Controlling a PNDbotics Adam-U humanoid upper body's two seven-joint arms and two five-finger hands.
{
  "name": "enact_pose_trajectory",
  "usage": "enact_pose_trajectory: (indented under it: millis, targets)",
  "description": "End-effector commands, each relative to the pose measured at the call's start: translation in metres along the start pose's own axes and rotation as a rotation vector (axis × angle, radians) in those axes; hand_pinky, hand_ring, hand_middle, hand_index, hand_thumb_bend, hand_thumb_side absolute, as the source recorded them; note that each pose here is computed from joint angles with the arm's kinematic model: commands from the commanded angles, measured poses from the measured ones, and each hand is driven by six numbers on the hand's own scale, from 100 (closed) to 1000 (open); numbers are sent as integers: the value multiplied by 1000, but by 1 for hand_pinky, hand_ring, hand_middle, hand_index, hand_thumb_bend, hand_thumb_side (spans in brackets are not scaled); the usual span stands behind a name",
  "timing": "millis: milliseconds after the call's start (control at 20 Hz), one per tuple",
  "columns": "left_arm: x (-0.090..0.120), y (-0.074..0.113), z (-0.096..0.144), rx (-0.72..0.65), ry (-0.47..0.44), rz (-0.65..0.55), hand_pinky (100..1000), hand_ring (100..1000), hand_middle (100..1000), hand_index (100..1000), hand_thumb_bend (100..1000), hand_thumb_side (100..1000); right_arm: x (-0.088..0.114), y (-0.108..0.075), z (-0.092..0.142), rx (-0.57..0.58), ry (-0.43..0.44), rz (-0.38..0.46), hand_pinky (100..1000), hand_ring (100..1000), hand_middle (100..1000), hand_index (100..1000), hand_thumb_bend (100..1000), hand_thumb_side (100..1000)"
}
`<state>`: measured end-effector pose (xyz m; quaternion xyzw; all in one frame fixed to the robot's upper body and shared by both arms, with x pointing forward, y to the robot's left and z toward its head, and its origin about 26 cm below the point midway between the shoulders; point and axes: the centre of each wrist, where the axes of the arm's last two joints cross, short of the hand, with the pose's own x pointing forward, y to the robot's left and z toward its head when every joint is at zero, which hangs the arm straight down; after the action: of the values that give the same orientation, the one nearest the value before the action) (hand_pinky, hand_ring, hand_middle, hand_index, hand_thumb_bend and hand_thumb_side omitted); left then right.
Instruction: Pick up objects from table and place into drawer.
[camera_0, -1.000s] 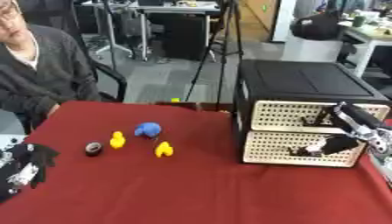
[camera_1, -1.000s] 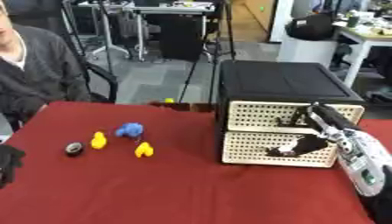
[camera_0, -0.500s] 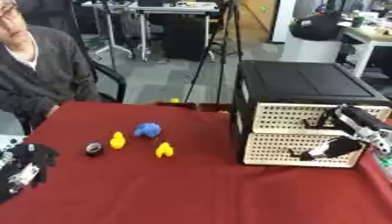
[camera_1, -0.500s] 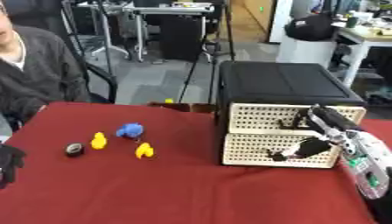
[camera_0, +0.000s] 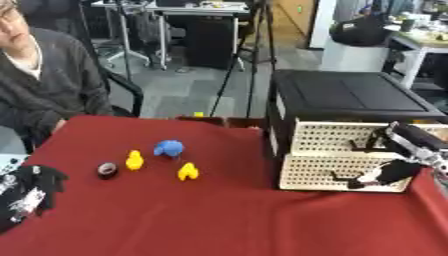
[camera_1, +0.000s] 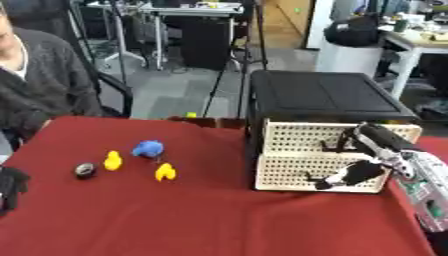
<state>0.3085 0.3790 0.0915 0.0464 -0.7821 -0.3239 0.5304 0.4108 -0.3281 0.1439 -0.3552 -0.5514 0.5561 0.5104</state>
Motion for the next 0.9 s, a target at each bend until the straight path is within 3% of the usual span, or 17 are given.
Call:
enact_pose_trajectory:
  millis: [50, 900]
  targets:
    - [6, 9, -2, 1, -10, -32, 230, 353, 481, 685, 100, 670, -3, -19, 9, -7, 0, 42, 100, 100, 100, 421, 985, 507]
    - [6, 11, 0, -1, -1, -38, 231, 354, 481, 686, 100, 673, 13, -58, 29, -82, -51, 92, 100, 100, 100, 422, 971, 582]
